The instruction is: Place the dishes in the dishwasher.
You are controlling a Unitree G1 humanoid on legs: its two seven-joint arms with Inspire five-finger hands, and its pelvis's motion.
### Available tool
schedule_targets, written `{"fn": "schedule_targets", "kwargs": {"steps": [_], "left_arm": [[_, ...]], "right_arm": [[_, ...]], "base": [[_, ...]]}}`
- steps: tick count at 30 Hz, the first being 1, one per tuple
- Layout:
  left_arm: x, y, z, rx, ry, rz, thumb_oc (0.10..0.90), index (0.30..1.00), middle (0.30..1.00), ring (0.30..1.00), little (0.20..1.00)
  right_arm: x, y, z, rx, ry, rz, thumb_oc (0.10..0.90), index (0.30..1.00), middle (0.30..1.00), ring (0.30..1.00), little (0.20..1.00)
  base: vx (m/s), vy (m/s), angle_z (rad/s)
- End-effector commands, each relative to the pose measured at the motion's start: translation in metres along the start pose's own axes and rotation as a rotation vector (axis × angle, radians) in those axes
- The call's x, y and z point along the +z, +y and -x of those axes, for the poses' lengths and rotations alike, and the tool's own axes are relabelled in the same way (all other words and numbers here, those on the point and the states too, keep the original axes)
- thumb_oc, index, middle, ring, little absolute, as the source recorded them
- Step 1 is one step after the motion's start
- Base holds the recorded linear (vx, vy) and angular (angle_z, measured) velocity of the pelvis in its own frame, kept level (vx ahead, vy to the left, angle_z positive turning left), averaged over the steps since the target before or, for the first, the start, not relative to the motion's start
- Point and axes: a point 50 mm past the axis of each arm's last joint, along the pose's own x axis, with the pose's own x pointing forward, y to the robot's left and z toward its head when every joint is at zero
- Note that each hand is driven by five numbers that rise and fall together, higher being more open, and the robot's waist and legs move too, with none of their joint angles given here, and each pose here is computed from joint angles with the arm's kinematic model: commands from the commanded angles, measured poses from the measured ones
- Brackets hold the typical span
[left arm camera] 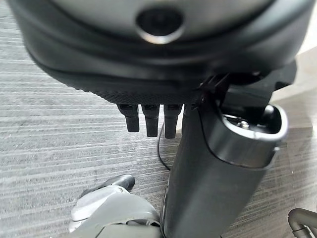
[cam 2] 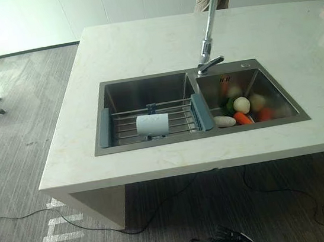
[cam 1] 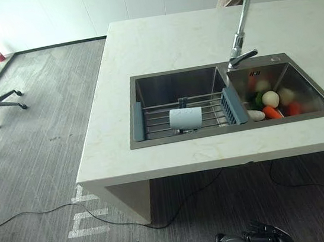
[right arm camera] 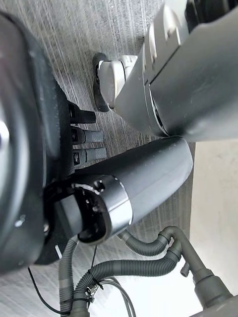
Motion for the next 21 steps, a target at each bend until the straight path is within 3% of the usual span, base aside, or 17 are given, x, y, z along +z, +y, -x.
{"fn": "schedule_targets", "kwargs": {"steps": [1,7,12,21], "left_arm": [[0.018,-0.004,-0.006,0.001,-0.024,0.011,0.800,0.900,0.900,0.900,0.900],[0.001,-0.003,-0.005,0.052,0.079,0.147,0.800,0.900,0.900,0.900,0.900],[-0.023,0.005,0.002,0.152,0.182,0.321,0.800,0.900,0.900,0.900,0.900],[-0.028,0.033,0.011,0.358,0.114,0.494,0.800,0.900,0.900,0.900,0.900]], "right_arm": [[0.009,-0.029,0.010,-0.050,0.018,0.067,0.800,0.900,0.900,0.900,0.900],[0.005,-0.033,0.012,-0.067,0.021,0.003,0.800,0.900,0.900,0.900,0.900],[-0.002,-0.016,0.007,0.000,0.008,-0.022,0.800,0.900,0.900,0.900,0.900],[-0.005,-0.009,0.005,-0.006,0.019,-0.054,0.800,0.900,0.900,0.900,0.900]], "base": [[0.02,0.066,0.03],[0.07,0.136,0.10],[0.11,0.107,-0.04],[0.07,0.025,-0.04]]}}
